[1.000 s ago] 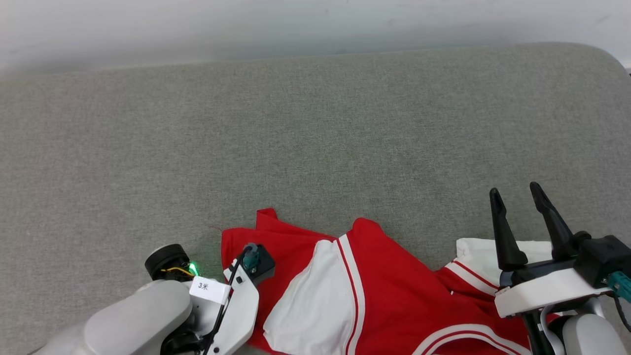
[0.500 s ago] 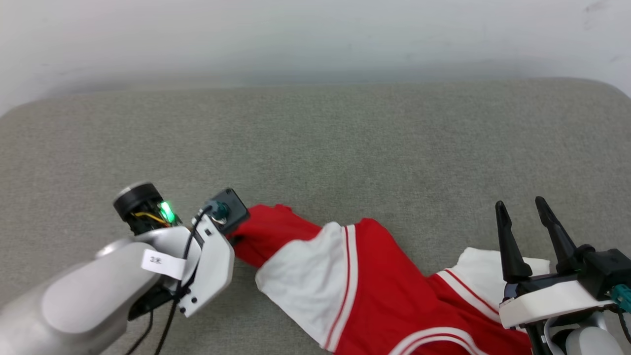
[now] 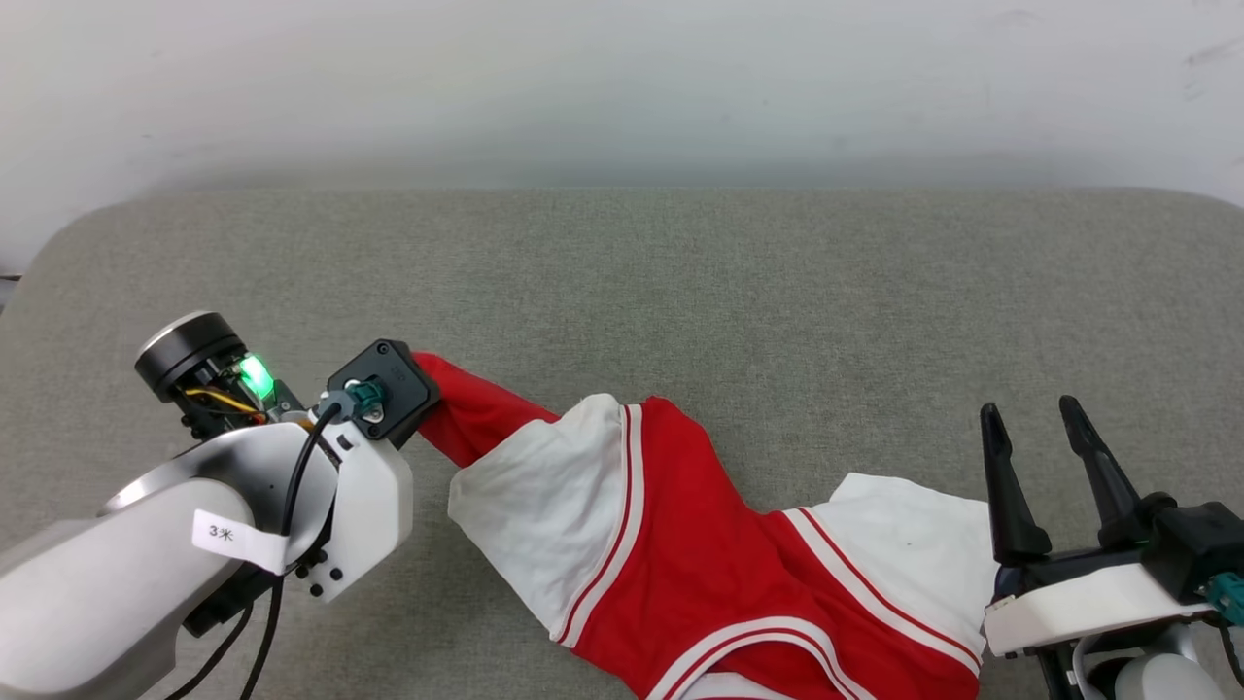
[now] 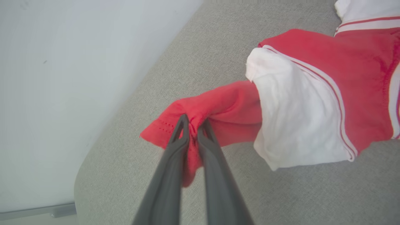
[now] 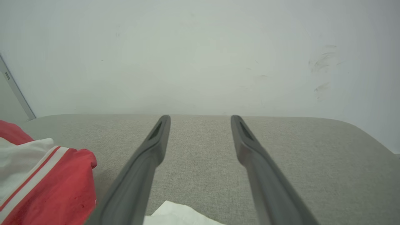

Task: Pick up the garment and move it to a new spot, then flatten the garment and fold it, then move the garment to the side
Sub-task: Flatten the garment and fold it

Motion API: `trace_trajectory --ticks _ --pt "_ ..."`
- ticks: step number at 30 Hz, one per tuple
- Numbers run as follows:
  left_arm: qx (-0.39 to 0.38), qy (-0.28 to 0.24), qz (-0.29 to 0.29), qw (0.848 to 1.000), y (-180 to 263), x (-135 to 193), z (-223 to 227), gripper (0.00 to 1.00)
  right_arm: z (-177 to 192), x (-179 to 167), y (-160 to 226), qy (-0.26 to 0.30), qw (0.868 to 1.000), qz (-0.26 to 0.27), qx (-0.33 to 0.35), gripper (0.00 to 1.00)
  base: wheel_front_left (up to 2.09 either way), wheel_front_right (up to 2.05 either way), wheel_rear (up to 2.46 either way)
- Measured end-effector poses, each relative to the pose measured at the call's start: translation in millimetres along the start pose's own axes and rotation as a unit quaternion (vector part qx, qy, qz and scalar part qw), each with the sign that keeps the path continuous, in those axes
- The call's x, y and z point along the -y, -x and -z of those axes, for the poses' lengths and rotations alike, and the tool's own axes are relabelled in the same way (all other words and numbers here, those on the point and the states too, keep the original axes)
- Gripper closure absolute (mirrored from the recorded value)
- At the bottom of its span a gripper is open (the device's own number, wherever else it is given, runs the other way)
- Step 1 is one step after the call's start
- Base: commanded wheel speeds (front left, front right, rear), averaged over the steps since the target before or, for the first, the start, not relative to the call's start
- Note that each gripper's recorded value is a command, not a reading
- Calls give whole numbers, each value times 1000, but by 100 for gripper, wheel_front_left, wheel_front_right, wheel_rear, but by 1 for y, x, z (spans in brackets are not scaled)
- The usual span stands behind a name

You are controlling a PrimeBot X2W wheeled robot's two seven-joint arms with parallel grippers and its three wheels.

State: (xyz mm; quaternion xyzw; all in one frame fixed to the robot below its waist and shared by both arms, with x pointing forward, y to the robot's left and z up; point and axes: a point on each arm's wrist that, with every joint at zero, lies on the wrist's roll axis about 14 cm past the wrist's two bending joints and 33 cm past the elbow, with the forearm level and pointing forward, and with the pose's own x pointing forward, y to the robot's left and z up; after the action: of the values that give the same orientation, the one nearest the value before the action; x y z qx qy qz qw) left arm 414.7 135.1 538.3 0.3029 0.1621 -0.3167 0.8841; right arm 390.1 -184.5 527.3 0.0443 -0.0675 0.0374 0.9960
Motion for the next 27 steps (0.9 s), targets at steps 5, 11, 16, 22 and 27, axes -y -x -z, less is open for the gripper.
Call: trace_trajectory --ticks 5,11,16,22,27 --pt "10 -2 16 1000 -15 4 -7 100 1 -1 -5 0 1000 -1 0 0 0 0 0" --pt "7 -16 35 999 -59 -9 -14 100 3 1 -19 2 1000 -2 4 0 0 0 0" --pt "-2 -22 56 998 -111 -14 -15 100 14 8 -29 6 1000 5 -4 0 0 0 0" --pt "-19 -27 99 995 -172 8 -5 100 27 19 -38 13 1000 19 -16 0 0 0 0" --pt "-29 -26 147 988 -206 45 4 100 36 30 -40 20 999 33 -28 0 0 0 0"
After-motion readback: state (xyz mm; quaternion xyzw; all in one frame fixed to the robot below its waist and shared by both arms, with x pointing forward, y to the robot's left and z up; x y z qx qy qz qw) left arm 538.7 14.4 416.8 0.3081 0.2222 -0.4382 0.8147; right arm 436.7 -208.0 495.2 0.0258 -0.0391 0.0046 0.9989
